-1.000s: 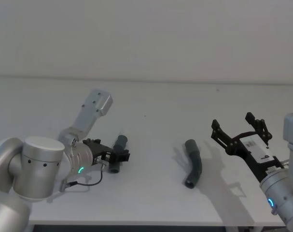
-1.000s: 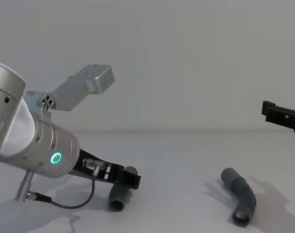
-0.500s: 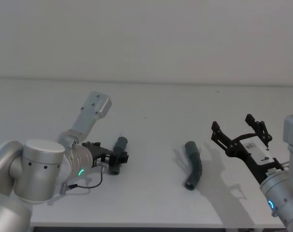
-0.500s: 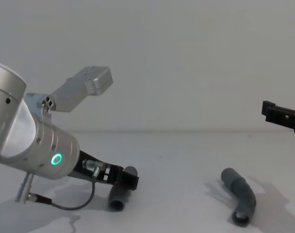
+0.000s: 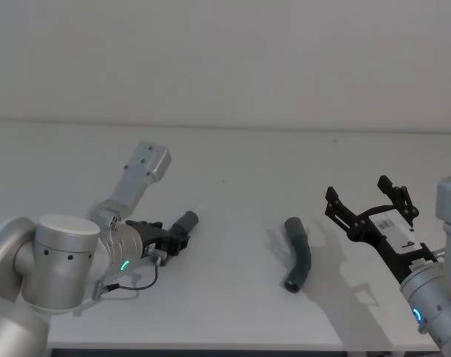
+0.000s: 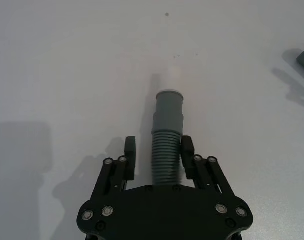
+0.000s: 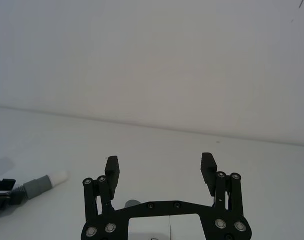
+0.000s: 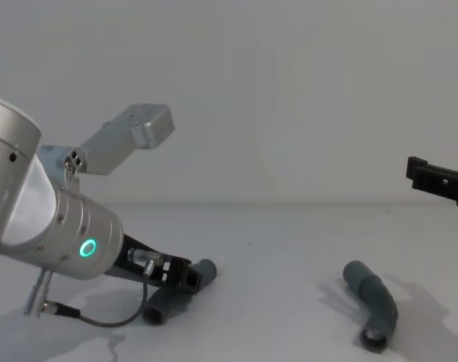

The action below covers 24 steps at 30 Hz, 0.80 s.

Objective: Use both hands to pick up one end of the pipe from the table, align the ends, and insert them.

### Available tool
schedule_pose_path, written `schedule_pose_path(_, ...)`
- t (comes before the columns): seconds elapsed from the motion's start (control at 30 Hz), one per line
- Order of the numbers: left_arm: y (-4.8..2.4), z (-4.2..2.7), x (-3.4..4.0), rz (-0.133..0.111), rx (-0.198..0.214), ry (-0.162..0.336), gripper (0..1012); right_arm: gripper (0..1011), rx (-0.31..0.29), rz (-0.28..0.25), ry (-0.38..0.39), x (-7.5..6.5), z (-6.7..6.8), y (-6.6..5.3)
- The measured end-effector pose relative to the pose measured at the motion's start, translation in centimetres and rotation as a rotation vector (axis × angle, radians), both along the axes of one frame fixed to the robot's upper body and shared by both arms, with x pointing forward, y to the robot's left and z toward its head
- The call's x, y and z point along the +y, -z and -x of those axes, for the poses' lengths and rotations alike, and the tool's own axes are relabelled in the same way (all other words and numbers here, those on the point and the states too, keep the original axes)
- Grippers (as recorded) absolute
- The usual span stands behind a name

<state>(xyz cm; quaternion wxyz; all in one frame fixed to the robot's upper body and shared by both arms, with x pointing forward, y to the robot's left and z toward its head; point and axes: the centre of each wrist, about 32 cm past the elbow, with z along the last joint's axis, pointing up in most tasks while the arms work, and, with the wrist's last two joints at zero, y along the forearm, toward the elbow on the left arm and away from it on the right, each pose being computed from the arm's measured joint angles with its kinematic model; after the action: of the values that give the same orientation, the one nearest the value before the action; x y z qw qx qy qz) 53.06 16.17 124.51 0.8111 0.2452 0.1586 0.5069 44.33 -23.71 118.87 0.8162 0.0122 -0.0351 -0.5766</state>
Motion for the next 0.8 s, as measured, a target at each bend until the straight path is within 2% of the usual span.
schedule_pose_path(0.07,0.00,0.00,0.00,0.000,0.000,-0.001,485,1001,0.000,0.000,0.000,0.00,0.00,0.00)
schedule_pose_path(0.1,0.00,0.00,0.00,0.000,0.000,-0.001,485,1001,0.000,0.000,0.000,0.00,0.00,0.00)
schedule_pose_path(0.17,0.01,0.00,0.00,0.000,0.001,-0.001,386,1001,0.000,0.000,0.000,0.00,0.00,0.00)
schedule_pose_path(0.27,0.01,0.00,0.00,0.000,0.001,-0.001,307,1001,0.000,0.000,0.000,0.00,0.00,0.00)
schedule_pose_path(0.8,0.01,0.01,-0.01,0.002,0.001,-0.002,301,1001,0.001,0.001,0.000,0.00,0.00,0.00)
